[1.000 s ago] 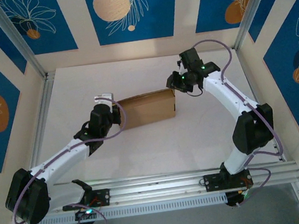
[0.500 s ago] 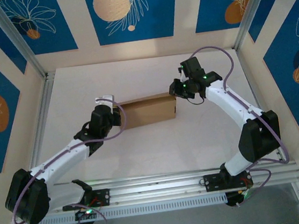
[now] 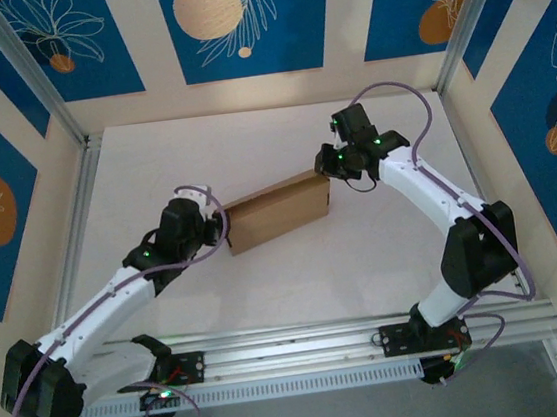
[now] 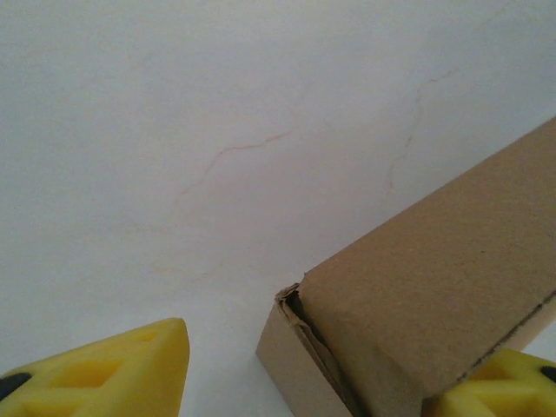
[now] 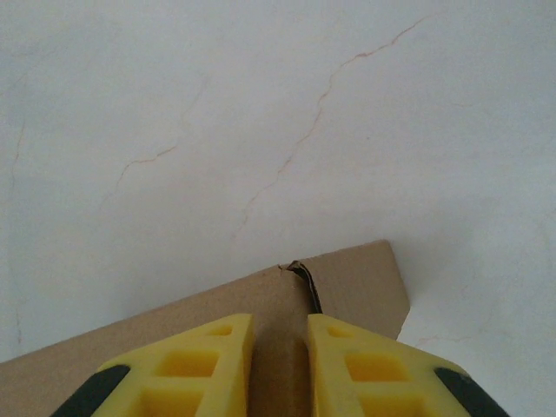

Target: Fold the paper box

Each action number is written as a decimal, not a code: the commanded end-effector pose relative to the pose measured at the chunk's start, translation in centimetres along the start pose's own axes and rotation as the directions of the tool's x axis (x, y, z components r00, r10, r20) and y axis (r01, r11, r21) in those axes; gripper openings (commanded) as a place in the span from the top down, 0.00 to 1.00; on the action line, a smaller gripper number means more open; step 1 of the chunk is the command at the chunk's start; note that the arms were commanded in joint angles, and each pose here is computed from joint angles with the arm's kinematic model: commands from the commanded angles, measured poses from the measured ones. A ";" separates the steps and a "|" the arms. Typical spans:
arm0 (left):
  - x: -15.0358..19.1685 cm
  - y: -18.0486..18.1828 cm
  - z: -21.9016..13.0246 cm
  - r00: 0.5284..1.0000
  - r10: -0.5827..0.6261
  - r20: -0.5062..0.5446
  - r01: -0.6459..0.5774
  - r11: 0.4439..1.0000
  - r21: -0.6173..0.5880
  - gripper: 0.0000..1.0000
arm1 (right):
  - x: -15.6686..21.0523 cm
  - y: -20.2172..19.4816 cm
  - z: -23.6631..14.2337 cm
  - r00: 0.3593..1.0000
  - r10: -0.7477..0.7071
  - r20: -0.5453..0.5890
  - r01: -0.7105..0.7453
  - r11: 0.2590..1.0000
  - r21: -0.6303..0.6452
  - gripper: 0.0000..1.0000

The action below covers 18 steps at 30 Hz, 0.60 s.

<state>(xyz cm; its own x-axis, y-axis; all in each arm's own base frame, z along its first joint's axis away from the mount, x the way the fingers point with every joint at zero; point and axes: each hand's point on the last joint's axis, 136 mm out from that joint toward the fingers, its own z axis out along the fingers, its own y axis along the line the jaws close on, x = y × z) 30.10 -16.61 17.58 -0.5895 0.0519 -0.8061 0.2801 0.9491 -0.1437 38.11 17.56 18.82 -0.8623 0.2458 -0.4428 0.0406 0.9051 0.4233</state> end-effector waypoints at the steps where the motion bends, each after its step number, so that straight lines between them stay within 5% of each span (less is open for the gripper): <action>1: 0.8 -1.8 0.6 0.998 -0.009 -0.070 0.016 0.995 0.102 0.44 | 2.2 -0.5 1.4 0.996 0.010 -0.089 -0.006 0.999 0.045 0.76; 18: -0.2 -5.1 -1.2 0.997 -0.059 -0.057 0.073 0.951 0.301 0.32 | 3.7 -2.0 2.3 0.998 0.066 -0.016 -0.064 0.990 0.126 0.74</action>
<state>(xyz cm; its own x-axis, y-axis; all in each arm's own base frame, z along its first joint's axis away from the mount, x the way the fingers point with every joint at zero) 28.78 -19.47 17.54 -0.6464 0.0230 -0.7627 0.3861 0.8720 -0.3009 38.70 17.75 18.21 -0.8058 0.3044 -0.5080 0.0936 0.9125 0.3983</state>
